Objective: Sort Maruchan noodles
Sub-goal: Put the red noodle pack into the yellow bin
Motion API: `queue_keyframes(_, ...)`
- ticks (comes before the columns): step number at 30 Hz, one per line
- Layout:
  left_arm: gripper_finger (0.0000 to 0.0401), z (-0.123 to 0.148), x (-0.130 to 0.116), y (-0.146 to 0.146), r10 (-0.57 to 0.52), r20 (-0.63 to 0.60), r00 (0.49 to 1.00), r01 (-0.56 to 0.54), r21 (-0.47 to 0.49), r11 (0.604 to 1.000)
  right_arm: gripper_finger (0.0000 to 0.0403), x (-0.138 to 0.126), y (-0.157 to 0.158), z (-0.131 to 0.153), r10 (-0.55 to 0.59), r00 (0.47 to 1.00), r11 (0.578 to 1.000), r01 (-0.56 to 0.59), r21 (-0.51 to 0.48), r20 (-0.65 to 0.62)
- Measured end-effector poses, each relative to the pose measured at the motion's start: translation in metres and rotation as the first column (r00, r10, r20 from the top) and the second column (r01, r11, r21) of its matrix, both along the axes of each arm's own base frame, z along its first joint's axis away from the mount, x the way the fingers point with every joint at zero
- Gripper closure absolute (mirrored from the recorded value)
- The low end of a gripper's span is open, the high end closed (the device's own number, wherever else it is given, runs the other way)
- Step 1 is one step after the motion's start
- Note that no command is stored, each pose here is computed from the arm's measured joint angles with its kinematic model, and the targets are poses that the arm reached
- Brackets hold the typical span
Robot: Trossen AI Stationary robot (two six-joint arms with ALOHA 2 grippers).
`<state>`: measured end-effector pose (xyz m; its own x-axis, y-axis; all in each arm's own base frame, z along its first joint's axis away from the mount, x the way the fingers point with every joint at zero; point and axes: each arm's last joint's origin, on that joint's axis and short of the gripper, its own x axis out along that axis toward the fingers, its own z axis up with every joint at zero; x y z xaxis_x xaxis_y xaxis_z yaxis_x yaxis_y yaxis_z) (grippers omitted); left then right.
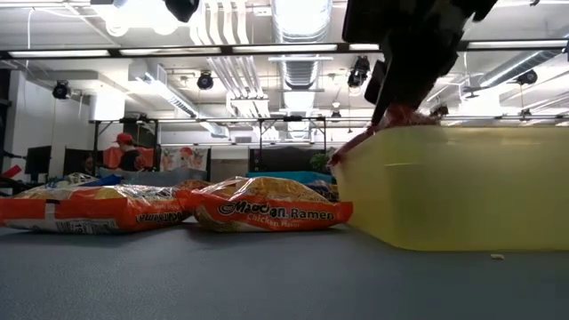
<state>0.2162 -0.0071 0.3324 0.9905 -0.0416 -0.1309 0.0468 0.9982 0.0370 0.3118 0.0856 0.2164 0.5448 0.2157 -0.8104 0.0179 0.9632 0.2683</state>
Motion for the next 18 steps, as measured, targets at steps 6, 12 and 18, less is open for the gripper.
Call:
queue_keyframes(6, 0.0401, 0.000, 0.000, 0.000, 0.001, 0.000, 1.000, -0.001, -0.005, 1.000, 0.0394, -0.004, -0.003, -0.001, -0.036, 0.999, 0.999, 0.037, 0.018, -0.029)
queue_keyframes(12, 0.0401, 0.000, 0.000, 0.000, 0.001, -0.002, 1.000, -0.001, -0.007, 1.000, 0.0394, -0.003, -0.003, -0.019, -0.074, 0.996, 0.996, 0.076, 0.056, -0.046)
queue_keyframes(18, 0.0401, 0.000, 0.000, 0.000, 0.002, -0.001, 1.000, -0.002, -0.014, 1.000, 0.0394, 0.007, 0.000, -0.032, -0.060, 0.998, 0.996, 0.060, 0.059, -0.004)
